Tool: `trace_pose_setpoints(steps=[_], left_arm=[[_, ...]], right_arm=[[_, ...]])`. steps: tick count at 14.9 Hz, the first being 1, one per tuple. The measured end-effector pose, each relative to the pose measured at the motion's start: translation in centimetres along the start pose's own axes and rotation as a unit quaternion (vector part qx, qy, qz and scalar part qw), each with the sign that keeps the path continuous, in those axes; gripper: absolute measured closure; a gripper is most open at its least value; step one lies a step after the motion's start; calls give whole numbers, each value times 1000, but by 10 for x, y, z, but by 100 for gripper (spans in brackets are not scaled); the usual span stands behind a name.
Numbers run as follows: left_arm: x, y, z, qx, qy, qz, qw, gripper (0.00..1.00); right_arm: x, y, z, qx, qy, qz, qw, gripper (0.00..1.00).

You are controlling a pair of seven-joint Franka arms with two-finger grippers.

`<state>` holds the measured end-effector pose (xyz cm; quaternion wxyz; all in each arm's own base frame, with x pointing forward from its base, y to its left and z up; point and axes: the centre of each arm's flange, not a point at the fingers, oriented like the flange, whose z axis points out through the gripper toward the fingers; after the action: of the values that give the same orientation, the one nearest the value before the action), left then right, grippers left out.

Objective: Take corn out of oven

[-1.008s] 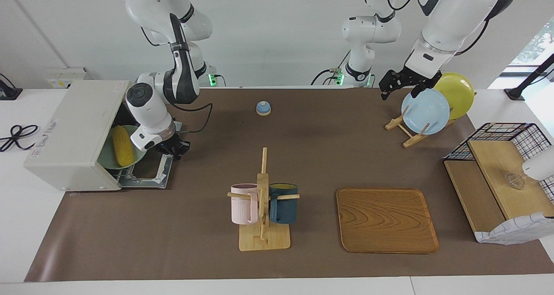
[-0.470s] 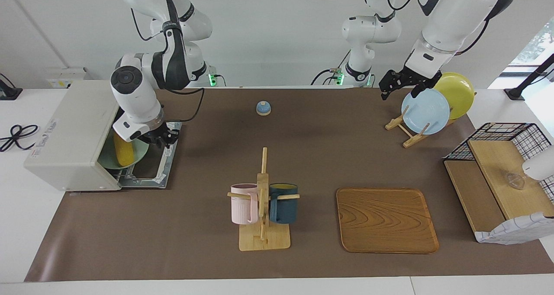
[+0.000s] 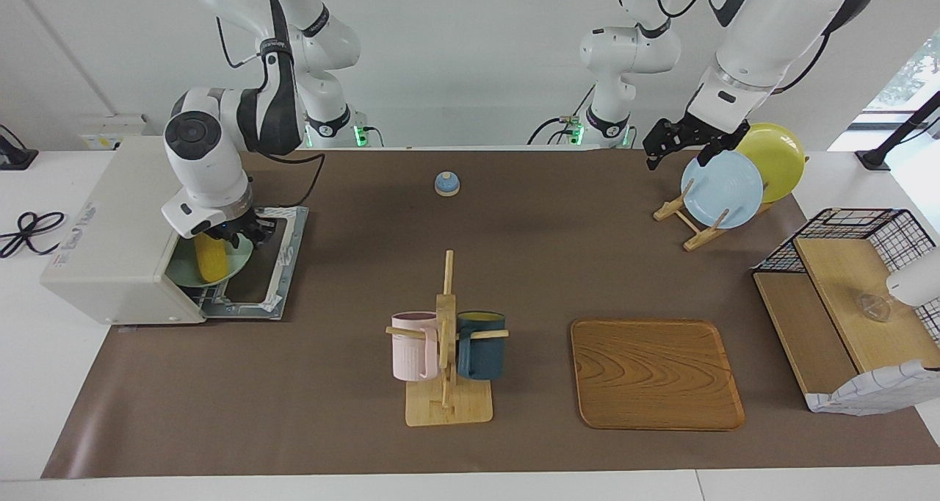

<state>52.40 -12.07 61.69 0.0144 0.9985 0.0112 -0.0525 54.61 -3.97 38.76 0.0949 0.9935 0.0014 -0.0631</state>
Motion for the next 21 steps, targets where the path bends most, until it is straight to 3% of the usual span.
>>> trace_pose_setpoints(steps=[7,9,11,12,18,21], left_arm=[[0,0,0,0,1,0,1000,0],[0,1,0,0,1,0,1000,0],[0,1,0,0,1,1,1000,0],[0,1,0,0,1,1,1000,0],[0,2,0,0,2,2,1000,0],[0,2,-1,-1,4,2,1000,0]], right_arm=[[-7,1,20,5,16,-1,1000,63],[-13,-1,26,6,16,-3,1000,82],[-17,-1,28,6,14,-8,1000,89],[-17,-1,24,3,16,-17,1000,96],[-12,-31,-35,-13,-21,-50,998,97],[-1,-70,-76,-23,-18,-56,998,97]])
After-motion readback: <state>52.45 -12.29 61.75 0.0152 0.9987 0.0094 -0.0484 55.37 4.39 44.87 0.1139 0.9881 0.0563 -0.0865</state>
